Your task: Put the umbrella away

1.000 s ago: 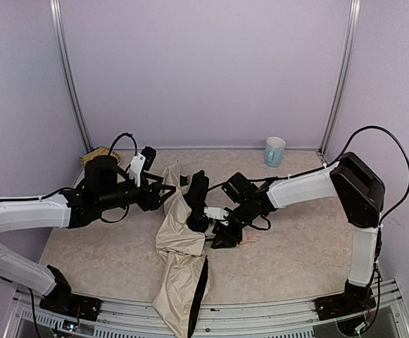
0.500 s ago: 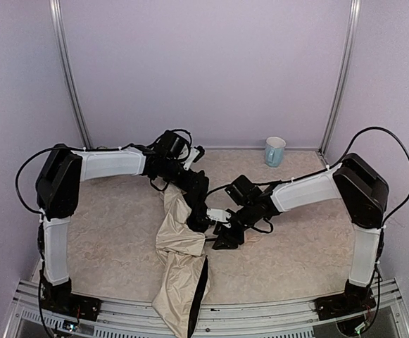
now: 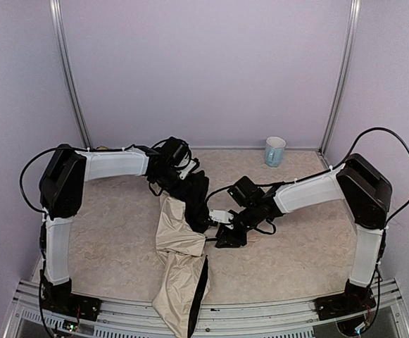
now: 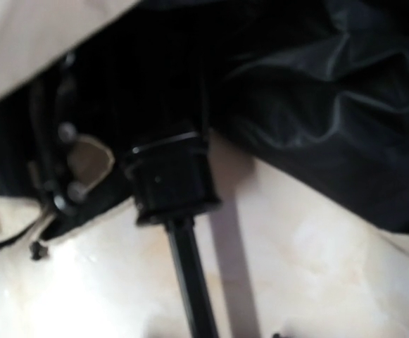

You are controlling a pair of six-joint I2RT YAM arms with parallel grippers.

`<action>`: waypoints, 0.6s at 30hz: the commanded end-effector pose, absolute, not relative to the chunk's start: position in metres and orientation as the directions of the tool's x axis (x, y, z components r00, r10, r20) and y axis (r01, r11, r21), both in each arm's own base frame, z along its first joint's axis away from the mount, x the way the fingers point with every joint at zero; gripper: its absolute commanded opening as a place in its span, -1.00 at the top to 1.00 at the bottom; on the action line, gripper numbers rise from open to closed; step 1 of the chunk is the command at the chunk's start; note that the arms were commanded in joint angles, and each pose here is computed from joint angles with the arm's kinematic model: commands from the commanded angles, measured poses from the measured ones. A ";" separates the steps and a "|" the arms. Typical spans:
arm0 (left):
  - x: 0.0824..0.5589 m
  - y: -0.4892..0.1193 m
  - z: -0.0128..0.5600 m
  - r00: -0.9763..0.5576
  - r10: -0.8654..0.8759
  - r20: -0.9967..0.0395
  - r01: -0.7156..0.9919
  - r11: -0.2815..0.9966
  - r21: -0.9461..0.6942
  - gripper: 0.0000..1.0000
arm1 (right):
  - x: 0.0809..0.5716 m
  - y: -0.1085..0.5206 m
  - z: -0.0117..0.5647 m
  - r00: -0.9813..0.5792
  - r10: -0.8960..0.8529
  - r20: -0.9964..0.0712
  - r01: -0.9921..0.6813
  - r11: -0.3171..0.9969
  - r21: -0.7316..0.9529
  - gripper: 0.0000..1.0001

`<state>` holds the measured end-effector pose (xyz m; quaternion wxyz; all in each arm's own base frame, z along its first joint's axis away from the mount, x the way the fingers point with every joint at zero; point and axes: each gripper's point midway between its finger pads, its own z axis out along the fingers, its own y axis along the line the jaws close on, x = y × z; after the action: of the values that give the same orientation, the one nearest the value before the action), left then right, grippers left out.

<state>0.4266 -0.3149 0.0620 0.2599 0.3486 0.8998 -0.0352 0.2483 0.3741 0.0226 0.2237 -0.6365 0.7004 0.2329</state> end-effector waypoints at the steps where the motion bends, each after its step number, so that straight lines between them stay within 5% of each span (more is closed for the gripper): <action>1: 0.422 -0.336 0.130 -0.515 0.544 -0.663 0.694 0.718 0.051 1.00 | 0.241 0.374 0.018 -0.093 -0.797 -0.597 -0.996 0.072 0.060 0.29; 6: 0.389 -0.362 0.217 -0.298 0.366 -0.882 0.820 0.570 -0.041 1.00 | 0.240 0.374 0.016 -0.097 -0.797 -0.596 -0.995 0.071 0.067 0.64; 11: 0.343 -0.362 0.270 -0.147 0.238 -0.960 0.904 0.427 -0.032 1.00 | 0.246 0.371 0.024 -0.110 -0.782 -0.614 -0.994 0.101 0.049 0.98; 18: 0.292 -0.360 0.295 -0.037 0.169 -0.985 0.953 0.303 0.016 0.93 | 0.274 0.364 0.042 -0.195 -0.734 -0.650 -0.974 0.225 0.039 1.00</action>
<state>0.3241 -0.3518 0.2800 0.5094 0.4195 0.6729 -0.3343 0.2532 0.3717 0.0234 0.2268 -0.6169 0.7153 0.2373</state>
